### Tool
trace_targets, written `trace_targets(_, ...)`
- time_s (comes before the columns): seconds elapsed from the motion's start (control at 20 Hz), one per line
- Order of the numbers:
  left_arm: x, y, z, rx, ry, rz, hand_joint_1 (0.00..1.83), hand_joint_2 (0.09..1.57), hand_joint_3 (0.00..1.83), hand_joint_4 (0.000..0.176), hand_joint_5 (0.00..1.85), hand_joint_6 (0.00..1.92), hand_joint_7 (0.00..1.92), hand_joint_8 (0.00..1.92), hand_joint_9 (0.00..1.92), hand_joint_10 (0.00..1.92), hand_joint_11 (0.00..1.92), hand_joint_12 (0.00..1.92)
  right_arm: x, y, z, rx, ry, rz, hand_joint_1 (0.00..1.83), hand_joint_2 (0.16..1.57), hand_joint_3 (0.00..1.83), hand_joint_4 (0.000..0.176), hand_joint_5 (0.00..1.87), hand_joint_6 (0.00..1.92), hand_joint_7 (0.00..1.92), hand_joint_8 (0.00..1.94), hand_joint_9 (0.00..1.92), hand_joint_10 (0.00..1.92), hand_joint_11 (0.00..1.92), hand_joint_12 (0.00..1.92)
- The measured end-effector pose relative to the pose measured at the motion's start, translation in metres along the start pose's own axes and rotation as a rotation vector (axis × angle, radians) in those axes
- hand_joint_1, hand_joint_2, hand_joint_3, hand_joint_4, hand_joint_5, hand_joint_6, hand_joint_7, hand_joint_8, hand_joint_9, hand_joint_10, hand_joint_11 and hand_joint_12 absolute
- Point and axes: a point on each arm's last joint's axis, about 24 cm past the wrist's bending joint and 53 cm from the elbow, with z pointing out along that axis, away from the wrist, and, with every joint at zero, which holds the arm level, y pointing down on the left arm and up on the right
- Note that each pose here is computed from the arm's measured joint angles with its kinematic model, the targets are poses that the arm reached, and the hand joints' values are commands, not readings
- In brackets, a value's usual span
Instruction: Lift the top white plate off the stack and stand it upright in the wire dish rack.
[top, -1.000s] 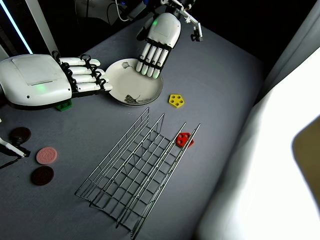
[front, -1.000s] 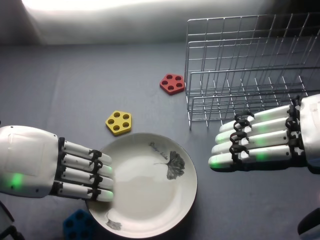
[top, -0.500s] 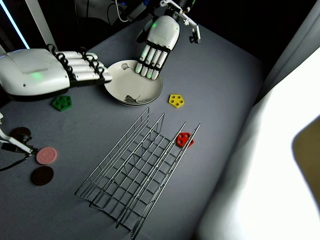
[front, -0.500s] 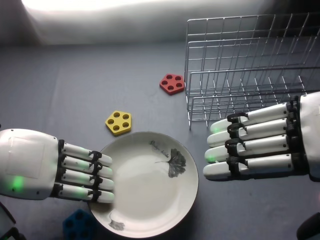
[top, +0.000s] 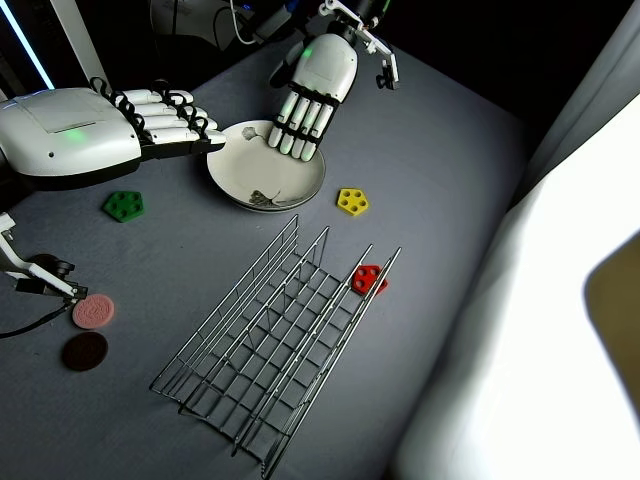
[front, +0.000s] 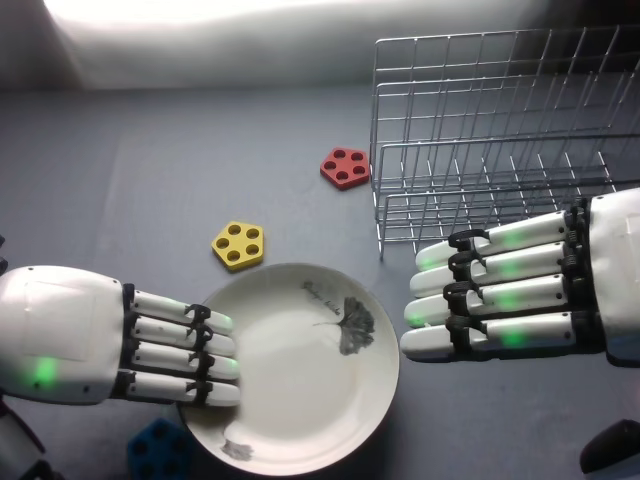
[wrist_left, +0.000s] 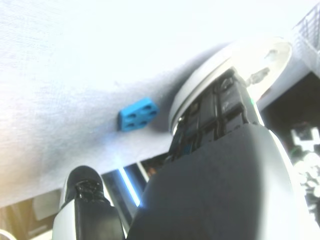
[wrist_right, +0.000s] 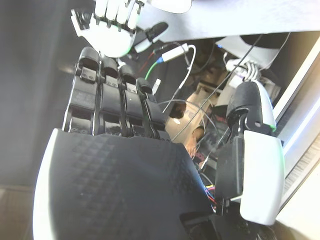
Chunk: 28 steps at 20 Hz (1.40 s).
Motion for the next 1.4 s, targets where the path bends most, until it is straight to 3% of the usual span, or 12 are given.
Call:
trace_targets(0.5, -0.008, -0.004, 0.038, 0.049, -0.067, -0.050, 0.16, 0.90, 0.00, 0.000, 0.04, 0.01, 0.08, 0.01, 0.09, 0.01, 0.10, 0.02, 0.004, -0.002, 0.006, 0.008, 0.005, 0.009, 0.50, 1.02, 0.00, 0.000, 0.03, 0.00, 0.09, 0.00, 0.11, 0.00, 0.16, 0.00)
trace_targets(0.6, -0.009, -0.003, 0.041, 0.055, -0.074, -0.048, 0.16, 0.91, 0.00, 0.000, 0.04, 0.00, 0.09, 0.01, 0.09, 0.01, 0.11, 0.02, 0.004, -0.002, 0.008, 0.007, 0.005, 0.010, 0.82, 0.97, 0.00, 0.000, 0.06, 0.01, 0.12, 0.01, 0.15, 0.02, 0.20, 0.02)
trace_targets(0.7, -0.010, -0.003, 0.044, 0.061, -0.083, -0.053, 0.15, 0.91, 0.00, 0.000, 0.04, 0.00, 0.09, 0.01, 0.11, 0.01, 0.14, 0.03, 0.005, -0.003, 0.010, 0.003, 0.006, 0.007, 1.00, 0.94, 0.00, 0.000, 0.08, 0.01, 0.14, 0.01, 0.18, 0.01, 0.23, 0.03)
trace_targets(0.8, -0.014, -0.004, 0.051, 0.066, -0.100, -0.062, 0.17, 0.90, 0.00, 0.000, 0.05, 0.00, 0.10, 0.01, 0.10, 0.01, 0.12, 0.02, 0.008, -0.005, 0.016, 0.011, 0.007, -0.039, 1.09, 0.97, 0.00, 0.000, 0.10, 0.01, 0.13, 0.00, 0.17, 0.00, 0.23, 0.03)
trace_targets(1.05, -0.016, -0.004, 0.054, 0.066, -0.105, -0.065, 0.16, 0.91, 0.00, 0.000, 0.06, 0.01, 0.11, 0.01, 0.12, 0.01, 0.14, 0.03, 0.015, -0.013, 0.029, 0.039, 0.009, -0.011, 1.31, 0.99, 0.00, 0.000, 0.13, 0.00, 0.17, 0.00, 0.22, 0.00, 0.28, 0.04)
trace_targets(1.4, -0.015, -0.004, 0.054, 0.065, -0.105, -0.065, 0.13, 0.91, 0.00, 0.000, 0.05, 0.00, 0.07, 0.00, 0.05, 0.00, 0.08, 0.01, 0.023, -0.018, 0.047, 0.049, 0.011, 0.023, 1.34, 0.99, 0.00, 0.000, 0.17, 0.00, 0.18, 0.00, 0.22, 0.00, 0.28, 0.03)
